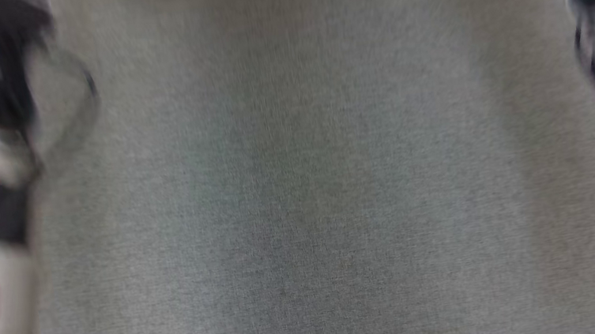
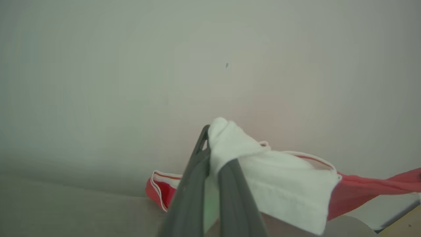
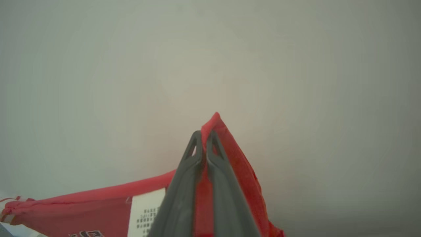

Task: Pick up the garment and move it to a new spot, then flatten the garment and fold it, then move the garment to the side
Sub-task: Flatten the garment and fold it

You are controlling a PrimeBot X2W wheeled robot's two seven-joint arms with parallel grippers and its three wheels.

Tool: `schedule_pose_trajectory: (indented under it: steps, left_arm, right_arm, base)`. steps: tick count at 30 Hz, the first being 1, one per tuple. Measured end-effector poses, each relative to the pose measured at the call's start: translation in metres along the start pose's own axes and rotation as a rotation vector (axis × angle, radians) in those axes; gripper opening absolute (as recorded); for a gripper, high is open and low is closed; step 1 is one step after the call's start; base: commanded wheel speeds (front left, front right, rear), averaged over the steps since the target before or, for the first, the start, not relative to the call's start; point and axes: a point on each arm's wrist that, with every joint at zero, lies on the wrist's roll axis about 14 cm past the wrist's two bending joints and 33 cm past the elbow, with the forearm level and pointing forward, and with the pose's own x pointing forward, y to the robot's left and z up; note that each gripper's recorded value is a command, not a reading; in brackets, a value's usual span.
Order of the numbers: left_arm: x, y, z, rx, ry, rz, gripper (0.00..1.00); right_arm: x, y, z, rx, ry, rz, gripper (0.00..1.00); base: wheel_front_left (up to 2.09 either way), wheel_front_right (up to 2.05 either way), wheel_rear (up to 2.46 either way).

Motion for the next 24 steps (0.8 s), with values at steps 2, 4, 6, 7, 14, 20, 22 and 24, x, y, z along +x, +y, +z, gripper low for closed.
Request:
schedule_pose_trajectory:
  steps: [2, 4, 6, 7, 14, 20, 22, 24]
  left_arm:
    - [-0.028, 0.01, -0.015, -0.05, 0.01, 0.033, 0.0]
    - [-0.058, 0.018, -0.035, -0.112, 0.038, 0.075, 0.0]
    - [-0.089, 0.023, -0.049, -0.189, 0.036, 0.127, 0.0]
    - [-0.103, 0.022, -0.058, -0.198, 0.053, 0.135, 0.0]
    - [-0.216, 0.027, -0.12, -0.368, 0.146, 0.332, 0.0]
    - [-0.291, 0.012, -0.157, -0.463, 0.227, 0.421, 0.0]
    - [-0.309, 0.007, -0.161, -0.502, 0.228, 0.446, 0.0]
    - [-0.328, 0.004, -0.163, -0.517, 0.233, 0.465, 0.0]
  right_arm:
    - [-0.029, -0.006, -0.012, 0.057, 0.02, -0.022, 0.0]
    - [-0.061, -0.012, -0.026, 0.093, 0.055, -0.045, 0.0]
    - [-0.094, -0.015, -0.043, 0.118, 0.1, -0.065, 0.0]
    - [-0.109, -0.016, -0.049, 0.146, 0.113, -0.083, 0.0]
    - [-0.205, -0.006, -0.081, 0.24, 0.198, -0.158, 0.0]
    - [-0.275, -0.013, -0.084, 0.285, 0.193, -0.281, 0.0]
    - [-0.293, -0.009, -0.084, 0.298, 0.194, -0.297, 0.0]
    - [-0.31, -0.004, -0.085, 0.29, 0.211, -0.3, 0.0]
  base:
    - [0.0, 0.0, 0.0]
    - [0.0, 0.0, 0.0]
    - [0.0, 0.0, 0.0]
    - [0.0, 0.0, 0.0]
    - [0.0, 0.0, 0.0]
    - [0.0, 0.0, 0.0]
    - [0.0, 0.0, 0.0]
    - [0.0, 0.0, 0.0]
